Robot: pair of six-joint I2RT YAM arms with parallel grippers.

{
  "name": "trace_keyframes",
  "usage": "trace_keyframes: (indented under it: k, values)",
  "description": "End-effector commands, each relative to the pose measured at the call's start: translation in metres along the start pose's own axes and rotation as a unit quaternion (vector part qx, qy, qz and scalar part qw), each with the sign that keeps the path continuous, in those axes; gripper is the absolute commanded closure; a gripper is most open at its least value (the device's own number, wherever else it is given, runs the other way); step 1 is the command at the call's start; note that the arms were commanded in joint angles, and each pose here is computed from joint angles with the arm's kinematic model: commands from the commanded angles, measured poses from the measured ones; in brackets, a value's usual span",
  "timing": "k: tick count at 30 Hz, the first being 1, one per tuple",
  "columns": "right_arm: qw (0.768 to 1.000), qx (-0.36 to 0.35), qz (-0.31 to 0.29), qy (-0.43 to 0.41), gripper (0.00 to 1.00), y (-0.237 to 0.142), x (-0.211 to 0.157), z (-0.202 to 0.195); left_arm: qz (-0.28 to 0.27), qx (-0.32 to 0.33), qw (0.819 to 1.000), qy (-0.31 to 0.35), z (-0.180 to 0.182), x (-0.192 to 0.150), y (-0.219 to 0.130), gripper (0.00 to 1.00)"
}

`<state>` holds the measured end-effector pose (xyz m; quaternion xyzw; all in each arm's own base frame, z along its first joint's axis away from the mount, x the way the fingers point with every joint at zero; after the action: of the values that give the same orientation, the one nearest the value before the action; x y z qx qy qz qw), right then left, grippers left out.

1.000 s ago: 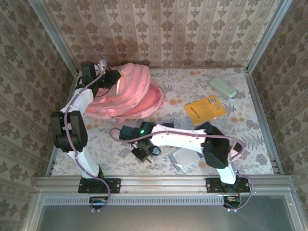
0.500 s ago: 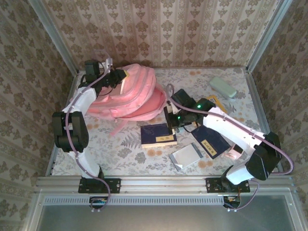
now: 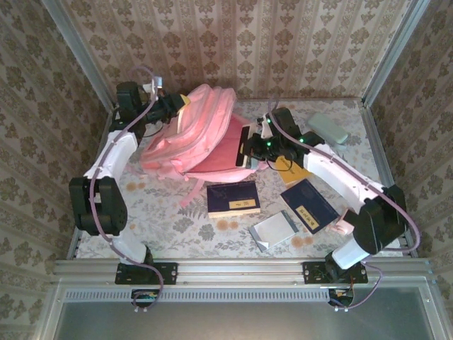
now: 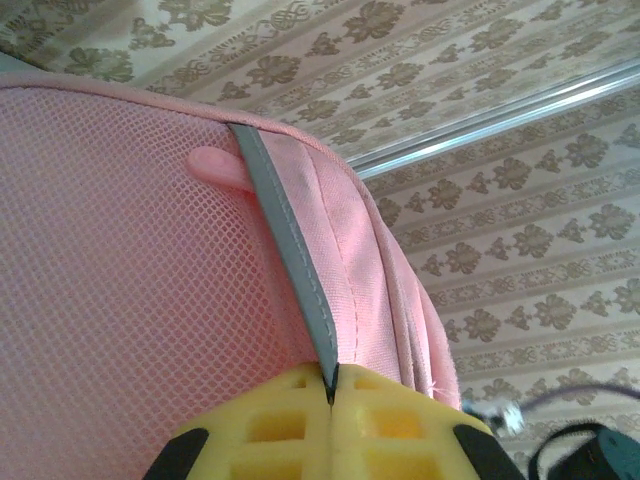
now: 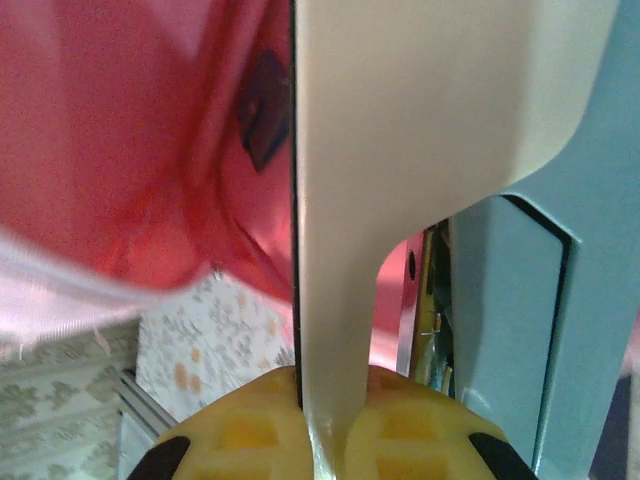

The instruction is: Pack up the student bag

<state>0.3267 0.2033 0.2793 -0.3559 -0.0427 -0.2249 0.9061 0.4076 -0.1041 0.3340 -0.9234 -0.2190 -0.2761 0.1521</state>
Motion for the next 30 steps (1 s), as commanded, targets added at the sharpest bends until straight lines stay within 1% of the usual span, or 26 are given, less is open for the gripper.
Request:
trace_keyframes:
  k: [1, 4, 8, 13, 17, 20, 22, 23, 25, 26, 28, 30]
  values:
    - [0.996, 0.079, -0.024, 0.033, 1.00, 0.011, 0.031, 0.024, -0.027, -0.086, 0.991, 0.103, -0.063, 0.012, -0.018, 1.00]
    - [0.994, 0.100, -0.015, 0.051, 1.00, 0.035, 0.044, 0.032, -0.024, -0.095, 0.989, 0.111, -0.071, 0.010, -0.018, 1.00]
    - [0.989, 0.130, 0.006, 0.068, 1.00, 0.071, 0.052, 0.048, -0.021, -0.102, 0.988, 0.117, -0.077, 0.009, -0.018, 1.00]
    - [0.983, 0.145, 0.023, 0.105, 0.98, 0.125, 0.050, 0.050, -0.017, -0.106, 0.987, 0.120, -0.074, 0.003, -0.013, 1.00]
    - [0.969, 0.193, 0.021, 0.155, 0.98, 0.168, 0.045, 0.044, -0.012, -0.121, 0.986, 0.118, -0.072, 0.002, -0.006, 1.00]
    - [0.962, 0.220, 0.019, 0.160, 0.97, 0.189, 0.039, 0.051, -0.010, -0.125, 0.985, 0.114, -0.070, 0.002, -0.003, 1.00]
    - [0.962, 0.226, 0.019, 0.150, 0.94, 0.197, 0.035, 0.059, -0.010, -0.125, 0.985, 0.114, -0.068, 0.002, -0.002, 1.00]
    - [0.963, 0.227, 0.019, 0.144, 0.89, 0.199, 0.034, 0.062, -0.010, -0.125, 0.986, 0.114, -0.066, 0.002, -0.001, 1.00]
    - [0.965, 0.222, 0.019, 0.137, 0.58, 0.202, 0.031, 0.064, -0.010, -0.124, 0.986, 0.111, -0.064, 0.001, -0.001, 1.00]
    - [0.967, 0.217, 0.016, 0.135, 0.48, 0.202, 0.032, 0.063, -0.011, -0.122, 0.986, 0.110, -0.063, 0.000, -0.001, 1.00]
    - [0.969, 0.210, 0.009, 0.130, 0.37, 0.199, 0.032, 0.061, -0.013, -0.119, 0.987, 0.107, -0.060, 0.001, -0.002, 1.00]
    - [0.971, 0.204, 0.008, 0.122, 0.31, 0.194, 0.032, 0.061, -0.016, -0.116, 0.988, 0.103, -0.056, 0.002, -0.002, 1.00]
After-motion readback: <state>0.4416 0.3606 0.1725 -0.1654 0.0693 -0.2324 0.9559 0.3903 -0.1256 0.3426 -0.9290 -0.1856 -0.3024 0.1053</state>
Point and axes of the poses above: each hand's point on the last joint's axis, 136 mm out from that joint toward the fingers, its own y axis out along the fingers, its own z axis along the line the jaws close on, x = y × z, the point moved 9 cm from there along -y, back along the fingers, and after that the axes turned 11 degrees about y, right-handed, at the moved point
